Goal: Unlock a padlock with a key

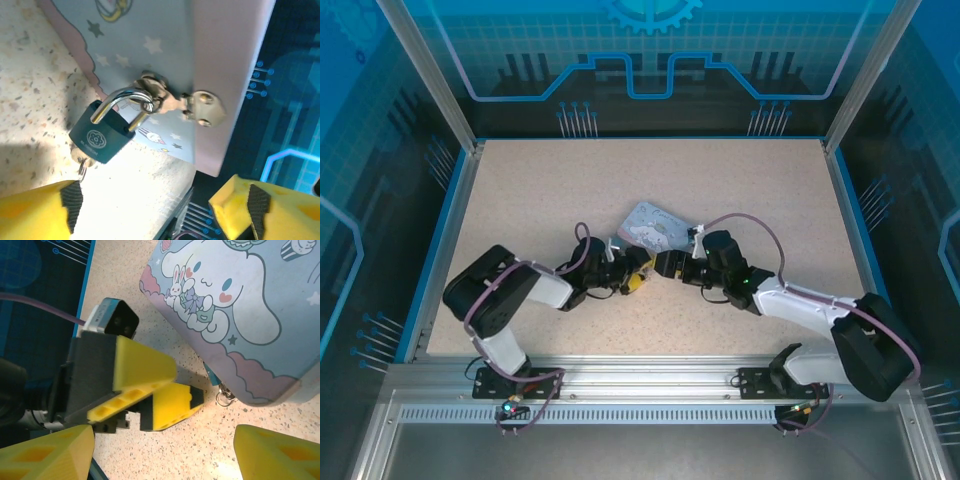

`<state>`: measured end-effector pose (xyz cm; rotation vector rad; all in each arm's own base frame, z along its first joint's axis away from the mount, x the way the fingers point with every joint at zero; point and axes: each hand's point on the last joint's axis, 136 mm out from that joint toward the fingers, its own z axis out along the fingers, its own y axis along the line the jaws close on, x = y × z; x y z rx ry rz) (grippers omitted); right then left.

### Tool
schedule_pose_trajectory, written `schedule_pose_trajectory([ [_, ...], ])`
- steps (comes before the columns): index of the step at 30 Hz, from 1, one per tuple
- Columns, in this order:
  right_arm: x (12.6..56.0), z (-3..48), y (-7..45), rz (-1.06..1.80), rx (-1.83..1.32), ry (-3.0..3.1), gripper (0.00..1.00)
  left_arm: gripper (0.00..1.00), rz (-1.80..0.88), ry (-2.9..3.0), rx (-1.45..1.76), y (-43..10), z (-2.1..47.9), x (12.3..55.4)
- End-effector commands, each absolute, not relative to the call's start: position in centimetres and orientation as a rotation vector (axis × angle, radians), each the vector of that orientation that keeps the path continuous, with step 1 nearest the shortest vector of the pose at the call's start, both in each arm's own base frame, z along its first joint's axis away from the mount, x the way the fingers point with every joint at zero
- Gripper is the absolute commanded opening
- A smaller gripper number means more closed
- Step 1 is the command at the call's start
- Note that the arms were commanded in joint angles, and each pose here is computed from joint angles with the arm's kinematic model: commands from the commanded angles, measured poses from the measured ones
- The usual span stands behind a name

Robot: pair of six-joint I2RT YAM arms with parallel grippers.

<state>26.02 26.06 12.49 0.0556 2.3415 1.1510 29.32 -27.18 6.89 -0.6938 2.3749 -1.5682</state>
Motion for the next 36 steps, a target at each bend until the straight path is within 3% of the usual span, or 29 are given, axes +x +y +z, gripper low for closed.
schedule_pose_trajectory([
  [1,24.9,12.1,25.9,1.132,0.052,2.360,0.75,0.98,-1.449,2.396,-0.671,-25.0,7.3,28.8],
  [13,25.1,10.2,29.5,1.162,0.017,2.387,0.74,0.99,-0.878,2.297,-0.540,-16.0,16.8,29.6],
  [26,29.8,8.7,27.9,1.021,0.100,2.406,0.74,0.99,-0.865,2.272,-0.547,-15.0,19.1,29.7],
  [36,37.1,10.4,24.5,0.966,0.160,2.372,0.74,0.99,-0.899,2.264,-0.556,-15.2,19.5,29.4],
])
